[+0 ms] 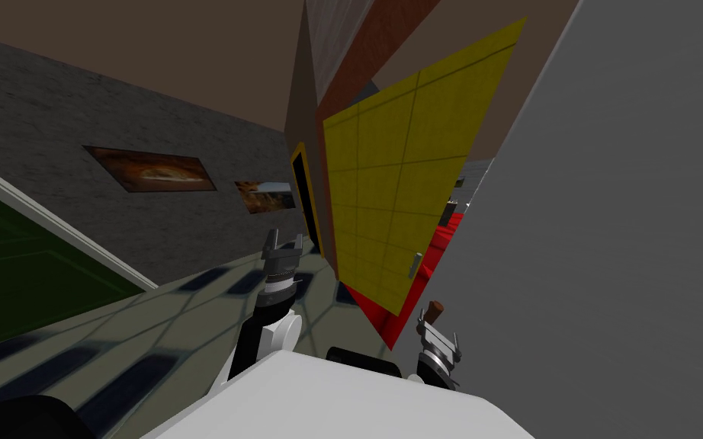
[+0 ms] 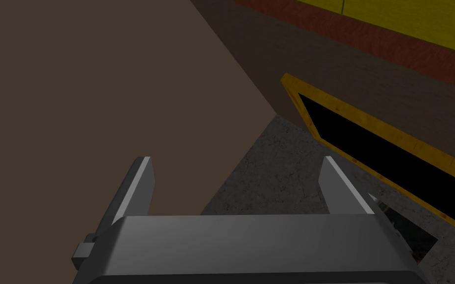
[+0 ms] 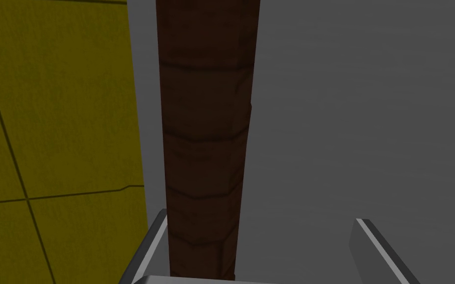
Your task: Push the door open
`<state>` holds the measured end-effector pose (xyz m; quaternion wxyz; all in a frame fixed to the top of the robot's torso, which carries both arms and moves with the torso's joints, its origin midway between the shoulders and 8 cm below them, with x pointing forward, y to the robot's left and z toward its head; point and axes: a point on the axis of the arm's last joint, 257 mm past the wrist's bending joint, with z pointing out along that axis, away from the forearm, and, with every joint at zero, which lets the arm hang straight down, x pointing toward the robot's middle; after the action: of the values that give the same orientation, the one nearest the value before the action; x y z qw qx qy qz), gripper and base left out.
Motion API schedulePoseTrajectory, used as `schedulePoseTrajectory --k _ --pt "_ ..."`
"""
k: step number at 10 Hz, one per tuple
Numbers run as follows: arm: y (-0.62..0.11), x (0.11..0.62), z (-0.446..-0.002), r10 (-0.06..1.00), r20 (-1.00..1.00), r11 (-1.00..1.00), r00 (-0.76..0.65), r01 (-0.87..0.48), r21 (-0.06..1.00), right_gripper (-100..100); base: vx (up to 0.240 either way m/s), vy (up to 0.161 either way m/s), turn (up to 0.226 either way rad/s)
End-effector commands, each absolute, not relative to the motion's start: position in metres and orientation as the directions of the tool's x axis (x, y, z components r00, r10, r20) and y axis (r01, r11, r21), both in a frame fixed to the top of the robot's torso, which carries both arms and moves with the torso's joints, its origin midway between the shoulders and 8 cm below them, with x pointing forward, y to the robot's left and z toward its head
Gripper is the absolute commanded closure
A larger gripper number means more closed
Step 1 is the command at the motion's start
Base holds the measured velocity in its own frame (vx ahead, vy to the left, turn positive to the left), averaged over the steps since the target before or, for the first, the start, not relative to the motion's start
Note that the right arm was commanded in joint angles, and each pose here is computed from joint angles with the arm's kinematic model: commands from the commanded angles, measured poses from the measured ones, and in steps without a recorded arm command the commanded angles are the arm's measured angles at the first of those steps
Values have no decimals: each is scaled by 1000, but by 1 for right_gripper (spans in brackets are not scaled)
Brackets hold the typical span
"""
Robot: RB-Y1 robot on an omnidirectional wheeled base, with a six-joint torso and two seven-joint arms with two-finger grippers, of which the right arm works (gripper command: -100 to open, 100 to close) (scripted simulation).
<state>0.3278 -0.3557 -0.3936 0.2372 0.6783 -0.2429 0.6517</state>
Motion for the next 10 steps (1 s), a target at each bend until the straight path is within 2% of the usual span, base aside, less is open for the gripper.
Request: schedulePoseTrajectory --k 1,10 --pt "-380 308 -401 9 999 -740 52 -671 42 100 4 17 7" --pt "-384 305 -402 11 998 -734 57 -678 47 100 1 -4 0"
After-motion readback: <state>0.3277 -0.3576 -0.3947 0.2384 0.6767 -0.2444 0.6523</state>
